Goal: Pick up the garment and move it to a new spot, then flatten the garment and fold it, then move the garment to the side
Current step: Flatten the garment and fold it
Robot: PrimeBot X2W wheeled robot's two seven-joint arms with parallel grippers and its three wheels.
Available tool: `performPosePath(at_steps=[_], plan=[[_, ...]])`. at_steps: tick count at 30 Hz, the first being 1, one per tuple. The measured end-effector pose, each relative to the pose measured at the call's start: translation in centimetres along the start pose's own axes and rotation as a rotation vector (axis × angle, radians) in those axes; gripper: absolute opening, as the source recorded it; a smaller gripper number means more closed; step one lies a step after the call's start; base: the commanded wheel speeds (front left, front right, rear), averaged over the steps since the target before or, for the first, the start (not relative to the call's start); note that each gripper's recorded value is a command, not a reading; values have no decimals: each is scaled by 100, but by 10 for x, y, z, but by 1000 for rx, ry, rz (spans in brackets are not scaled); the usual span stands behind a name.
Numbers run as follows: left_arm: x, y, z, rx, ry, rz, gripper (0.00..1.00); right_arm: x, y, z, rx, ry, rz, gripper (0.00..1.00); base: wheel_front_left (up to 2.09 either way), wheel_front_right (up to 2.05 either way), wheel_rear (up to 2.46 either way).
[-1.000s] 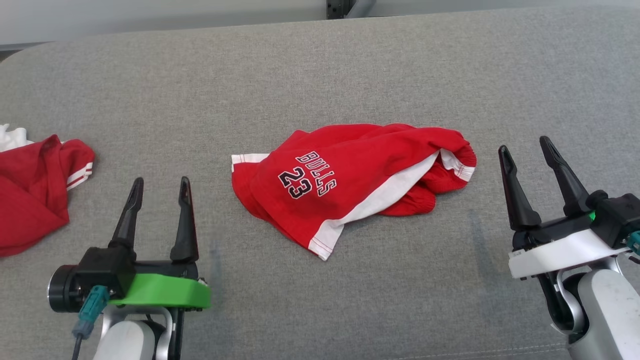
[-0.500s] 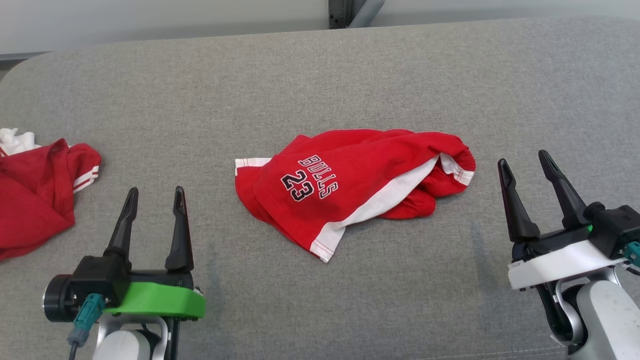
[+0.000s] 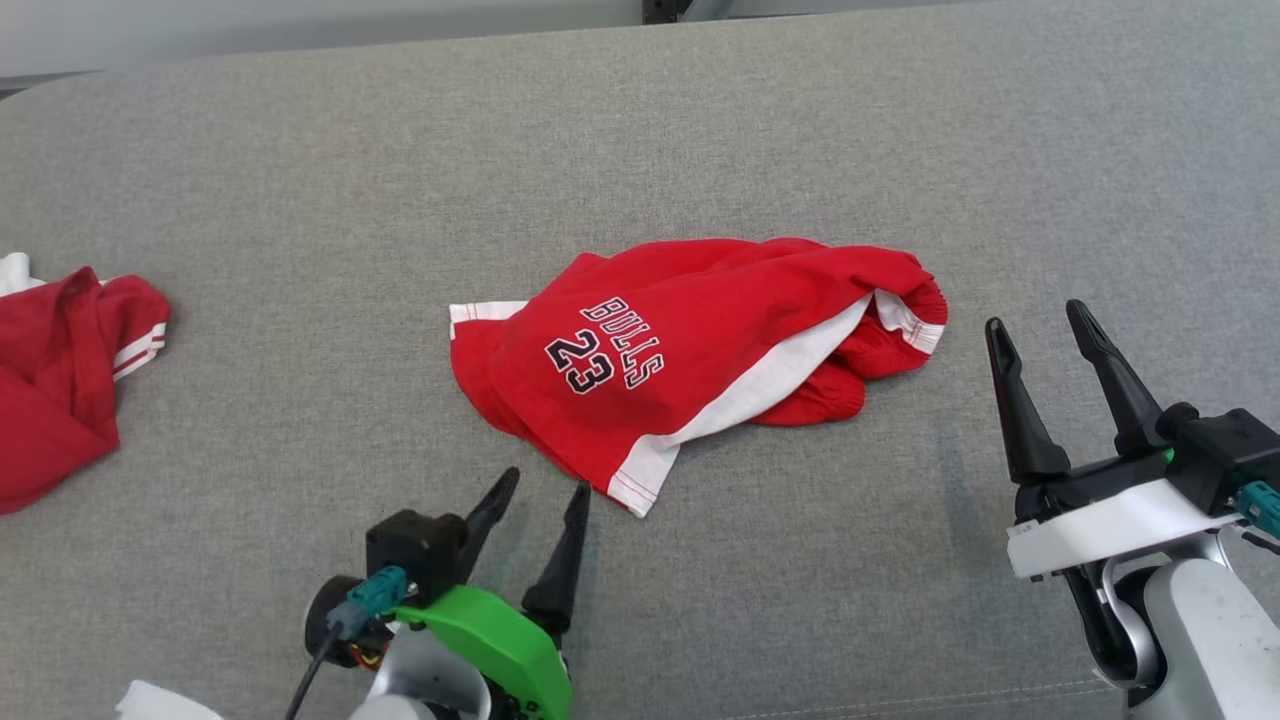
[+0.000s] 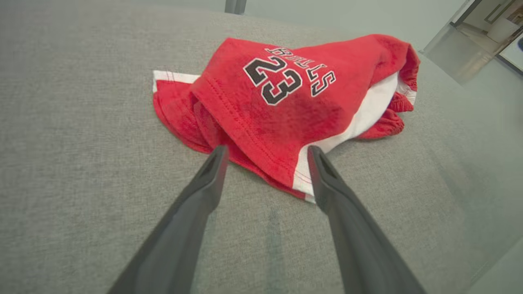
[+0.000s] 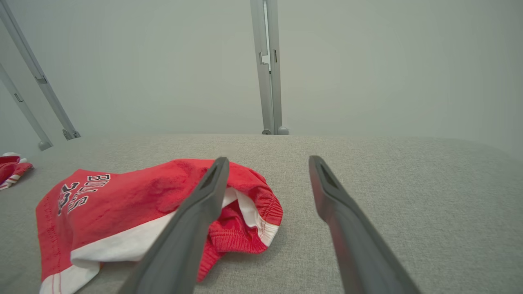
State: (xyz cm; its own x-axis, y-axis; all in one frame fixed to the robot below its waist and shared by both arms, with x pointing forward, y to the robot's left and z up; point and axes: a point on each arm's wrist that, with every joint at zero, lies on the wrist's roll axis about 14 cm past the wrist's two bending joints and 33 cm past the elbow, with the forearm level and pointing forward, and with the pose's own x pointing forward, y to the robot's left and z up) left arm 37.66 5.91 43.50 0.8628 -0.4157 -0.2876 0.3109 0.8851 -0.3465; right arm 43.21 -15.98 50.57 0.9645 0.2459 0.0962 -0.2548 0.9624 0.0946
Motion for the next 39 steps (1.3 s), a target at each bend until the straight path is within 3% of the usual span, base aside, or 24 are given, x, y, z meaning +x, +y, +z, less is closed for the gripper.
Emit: performPosePath(at_steps=[8, 16, 17, 18, 19, 28, 39], plan=[[16, -29, -43, -38, 173, -119, 100, 2, -6, -10, -4, 26, -14, 100, 0, 0, 0], [36, -28, -56, -31, 206, -141, 100, -4, -21, -19, -5, 51, -61, 100, 0, 0, 0], [38, -28, -57, -31, 204, -141, 86, -4, -22, -20, -5, 55, -66, 100, 0, 0, 0], [40, -27, -57, -31, 201, -143, 39, -5, -24, -22, -5, 61, -71, 100, 0, 0, 0], [42, -27, -57, -30, 202, -146, 0, -6, -25, -25, -4, 69, -76, 100, 0, 0, 0], [44, -19, -58, -20, 202, -132, 0, -12, -24, -55, 31, 164, -70, 100, 0, 0, 0], [41, -7, -55, -19, 188, -98, 0, 20, -9, -87, 74, 254, 14, 100, 0, 0, 0]])
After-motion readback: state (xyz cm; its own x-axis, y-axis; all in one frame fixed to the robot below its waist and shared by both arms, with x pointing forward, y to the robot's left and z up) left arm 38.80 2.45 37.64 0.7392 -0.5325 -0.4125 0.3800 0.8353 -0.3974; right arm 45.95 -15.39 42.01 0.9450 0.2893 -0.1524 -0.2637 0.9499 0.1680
